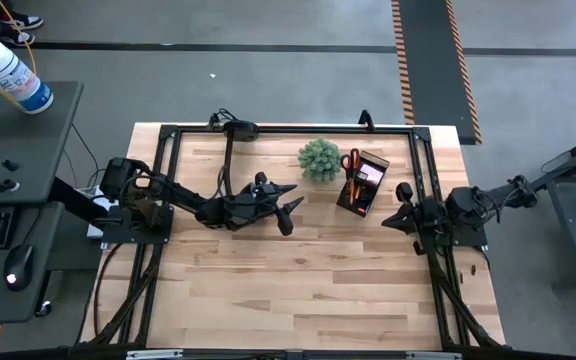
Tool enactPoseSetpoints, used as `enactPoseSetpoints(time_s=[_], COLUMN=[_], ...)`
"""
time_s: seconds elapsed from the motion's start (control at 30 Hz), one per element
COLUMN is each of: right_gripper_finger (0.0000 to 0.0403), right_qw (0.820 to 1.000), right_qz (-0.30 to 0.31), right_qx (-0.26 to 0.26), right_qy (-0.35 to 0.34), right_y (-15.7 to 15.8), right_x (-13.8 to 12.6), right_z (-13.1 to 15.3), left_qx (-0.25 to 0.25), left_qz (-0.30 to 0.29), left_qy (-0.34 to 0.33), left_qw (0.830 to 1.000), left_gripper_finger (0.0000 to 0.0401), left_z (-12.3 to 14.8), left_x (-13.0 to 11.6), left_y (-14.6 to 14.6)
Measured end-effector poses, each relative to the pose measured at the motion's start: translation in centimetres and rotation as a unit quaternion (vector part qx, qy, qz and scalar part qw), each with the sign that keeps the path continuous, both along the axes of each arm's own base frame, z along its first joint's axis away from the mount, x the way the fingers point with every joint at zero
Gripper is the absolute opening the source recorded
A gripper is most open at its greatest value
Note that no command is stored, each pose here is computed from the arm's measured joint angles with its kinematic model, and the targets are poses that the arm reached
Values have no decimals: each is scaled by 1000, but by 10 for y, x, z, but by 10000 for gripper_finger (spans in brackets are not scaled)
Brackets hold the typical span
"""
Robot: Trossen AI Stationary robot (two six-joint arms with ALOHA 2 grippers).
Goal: Pick and place office supplies into organizer
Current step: Return to Home Position
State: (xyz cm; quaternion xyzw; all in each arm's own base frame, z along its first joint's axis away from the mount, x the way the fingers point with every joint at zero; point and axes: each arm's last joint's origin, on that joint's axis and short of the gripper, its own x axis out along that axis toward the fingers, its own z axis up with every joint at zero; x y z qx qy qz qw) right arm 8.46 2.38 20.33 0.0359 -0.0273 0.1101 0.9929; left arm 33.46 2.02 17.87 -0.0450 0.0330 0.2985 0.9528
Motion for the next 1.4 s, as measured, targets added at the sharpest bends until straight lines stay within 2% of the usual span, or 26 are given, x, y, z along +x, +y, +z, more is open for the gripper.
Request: enactPoseSetpoints(time_s=[0.4,0.63,0.87,1.13,1.4], right_gripper_finger=[0,0,0,0,0], right_qw=[1000,999,998,999,996], right_qz=[12,0,17,17,-57], right_qx=[7,14,22,46,59], right_qy=[-25,-48,-59,-17,19], right_y=[-10,-13,-14,-15,-16], right_x=[2,11,11,12,13], right_z=[5,-20,-19,-26,-33], left_qx=[-15,-14,-13,-13,-14], left_qz=[-4,-12,-12,-7,-6], left_qy=[-14,-12,-4,-4,-3], left_qw=[1000,1000,1000,1000,1000], left_gripper_finger=[188,188,188,188,188], left_z=[-7,-8,-9,-9,-9], left_x=[-8,-8,-8,-8,-8], left_y=[-1,-10,-15,-14,-14])
